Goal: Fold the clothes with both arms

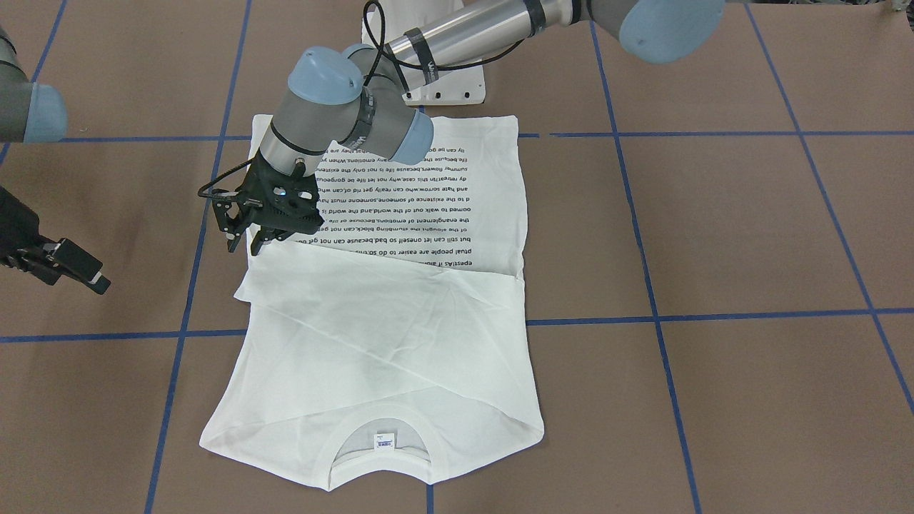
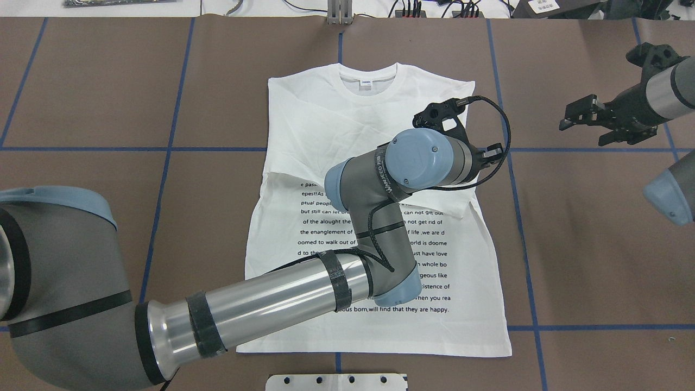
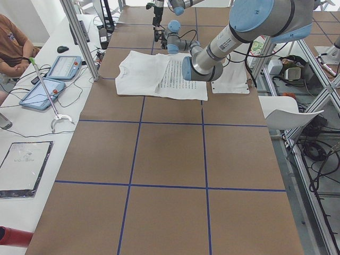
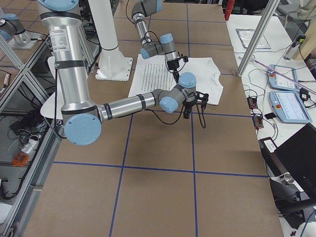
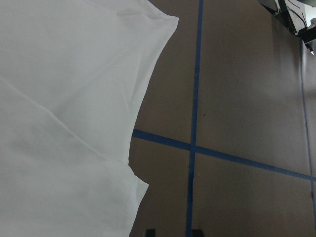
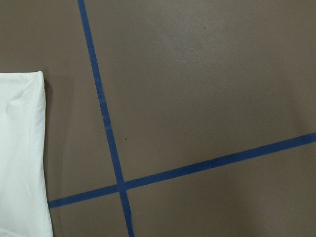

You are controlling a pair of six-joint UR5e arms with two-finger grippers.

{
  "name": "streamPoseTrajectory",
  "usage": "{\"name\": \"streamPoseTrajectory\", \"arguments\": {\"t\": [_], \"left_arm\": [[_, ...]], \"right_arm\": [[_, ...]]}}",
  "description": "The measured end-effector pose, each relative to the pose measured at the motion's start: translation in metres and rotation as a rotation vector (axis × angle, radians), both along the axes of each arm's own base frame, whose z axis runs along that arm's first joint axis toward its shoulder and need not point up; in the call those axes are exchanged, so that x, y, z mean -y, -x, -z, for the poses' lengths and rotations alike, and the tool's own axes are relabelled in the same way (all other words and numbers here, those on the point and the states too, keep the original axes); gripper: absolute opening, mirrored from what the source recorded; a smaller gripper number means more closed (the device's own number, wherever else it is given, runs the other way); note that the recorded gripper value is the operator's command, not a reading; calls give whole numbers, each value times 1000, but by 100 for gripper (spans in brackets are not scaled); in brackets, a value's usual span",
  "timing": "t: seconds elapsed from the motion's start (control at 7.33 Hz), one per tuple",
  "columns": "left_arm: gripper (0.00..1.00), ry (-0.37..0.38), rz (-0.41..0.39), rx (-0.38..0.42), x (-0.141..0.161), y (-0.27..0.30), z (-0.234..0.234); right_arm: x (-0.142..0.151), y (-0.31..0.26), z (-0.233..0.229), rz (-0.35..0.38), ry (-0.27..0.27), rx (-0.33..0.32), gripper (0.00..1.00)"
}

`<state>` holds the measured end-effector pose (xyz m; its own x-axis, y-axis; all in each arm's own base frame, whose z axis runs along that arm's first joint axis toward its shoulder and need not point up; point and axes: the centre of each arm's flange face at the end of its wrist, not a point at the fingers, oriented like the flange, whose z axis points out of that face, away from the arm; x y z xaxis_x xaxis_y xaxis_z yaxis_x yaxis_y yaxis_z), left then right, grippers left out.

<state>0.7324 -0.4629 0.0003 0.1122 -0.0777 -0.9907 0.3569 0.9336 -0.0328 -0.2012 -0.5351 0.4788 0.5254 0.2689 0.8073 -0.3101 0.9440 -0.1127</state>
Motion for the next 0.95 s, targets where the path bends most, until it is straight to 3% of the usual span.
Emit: {"name": "streamPoseTrajectory", "arguments": {"t": [0.27, 0.41, 0.68, 0.95], "left_arm": [[72, 0, 2, -16, 0, 6, 8], [71, 7, -7, -1, 0, 12, 12], [68, 29, -55, 51, -10, 47, -16], [69, -20, -79, 103, -30, 107, -75]], "right_arm": [[-7, 4, 11, -21, 15, 27, 100], [-20, 17, 23, -39, 50, 52, 99], [-63, 60, 54, -101, 137, 94, 99], [-125, 104, 75, -169, 185, 100, 99]]}}
